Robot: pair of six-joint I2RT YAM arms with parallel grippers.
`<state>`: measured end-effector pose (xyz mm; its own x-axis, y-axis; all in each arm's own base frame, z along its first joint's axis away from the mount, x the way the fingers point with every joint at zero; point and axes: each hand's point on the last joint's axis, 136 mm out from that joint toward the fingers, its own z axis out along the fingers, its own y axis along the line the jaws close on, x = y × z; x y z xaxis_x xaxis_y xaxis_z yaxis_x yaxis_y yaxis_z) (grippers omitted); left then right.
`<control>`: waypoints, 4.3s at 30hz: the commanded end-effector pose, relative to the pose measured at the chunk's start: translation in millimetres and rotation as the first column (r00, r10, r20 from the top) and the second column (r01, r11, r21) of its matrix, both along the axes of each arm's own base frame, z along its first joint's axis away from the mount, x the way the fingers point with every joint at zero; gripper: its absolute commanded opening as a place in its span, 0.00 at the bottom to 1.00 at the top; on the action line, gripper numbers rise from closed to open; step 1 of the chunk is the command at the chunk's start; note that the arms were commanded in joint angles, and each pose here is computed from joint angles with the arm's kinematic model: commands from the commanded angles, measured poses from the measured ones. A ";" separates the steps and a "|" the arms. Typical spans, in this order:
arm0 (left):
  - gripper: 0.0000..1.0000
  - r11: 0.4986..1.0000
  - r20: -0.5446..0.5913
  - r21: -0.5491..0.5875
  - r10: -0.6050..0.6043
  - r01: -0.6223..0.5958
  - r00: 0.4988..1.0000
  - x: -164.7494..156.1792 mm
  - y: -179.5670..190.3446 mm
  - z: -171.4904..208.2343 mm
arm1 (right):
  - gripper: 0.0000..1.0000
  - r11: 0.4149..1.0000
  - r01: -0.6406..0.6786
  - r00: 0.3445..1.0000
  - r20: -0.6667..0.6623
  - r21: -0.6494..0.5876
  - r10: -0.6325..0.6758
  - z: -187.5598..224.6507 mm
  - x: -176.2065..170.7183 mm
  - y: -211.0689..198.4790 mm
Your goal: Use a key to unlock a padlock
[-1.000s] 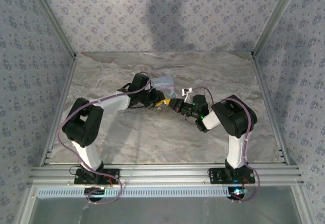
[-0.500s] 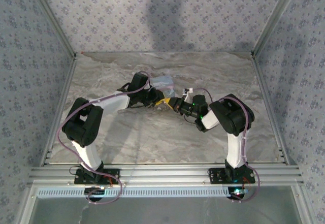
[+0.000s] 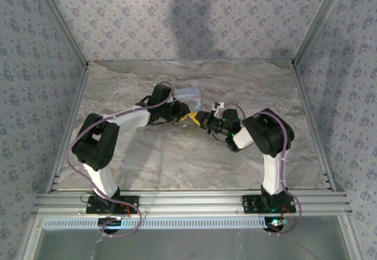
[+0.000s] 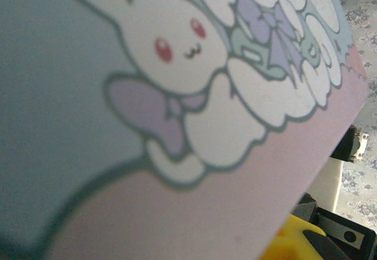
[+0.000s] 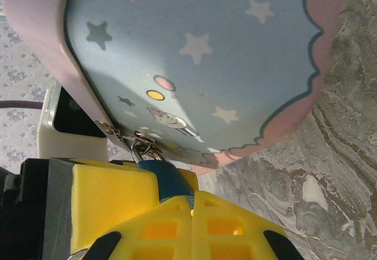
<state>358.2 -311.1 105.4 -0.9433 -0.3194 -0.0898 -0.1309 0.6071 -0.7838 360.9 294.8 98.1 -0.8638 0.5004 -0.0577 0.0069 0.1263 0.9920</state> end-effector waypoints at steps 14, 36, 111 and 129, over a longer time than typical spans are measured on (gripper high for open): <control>0.11 0.990 0.048 -0.077 -0.112 0.116 0.993 -11.1 -27.9 6.4 | 0.00 0.979 -0.055 0.996 -0.053 0.195 0.067 47.6 -1.5 32.5; 0.31 0.995 0.048 -0.047 -0.082 0.084 0.996 -6.0 -18.4 -0.8 | 0.00 0.989 -0.016 0.988 -0.152 0.144 0.038 11.7 -8.9 28.0; 0.46 0.999 0.081 0.038 0.014 -0.017 0.997 1.9 41.3 15.4 | 0.01 0.586 -0.136 0.905 0.140 -0.799 0.402 -53.2 -32.5 -11.4; 0.56 0.992 0.179 0.090 0.077 -0.094 0.981 27.4 105.1 56.5 | 0.29 0.636 -0.122 0.893 0.195 -0.762 0.405 -34.2 -32.7 -34.6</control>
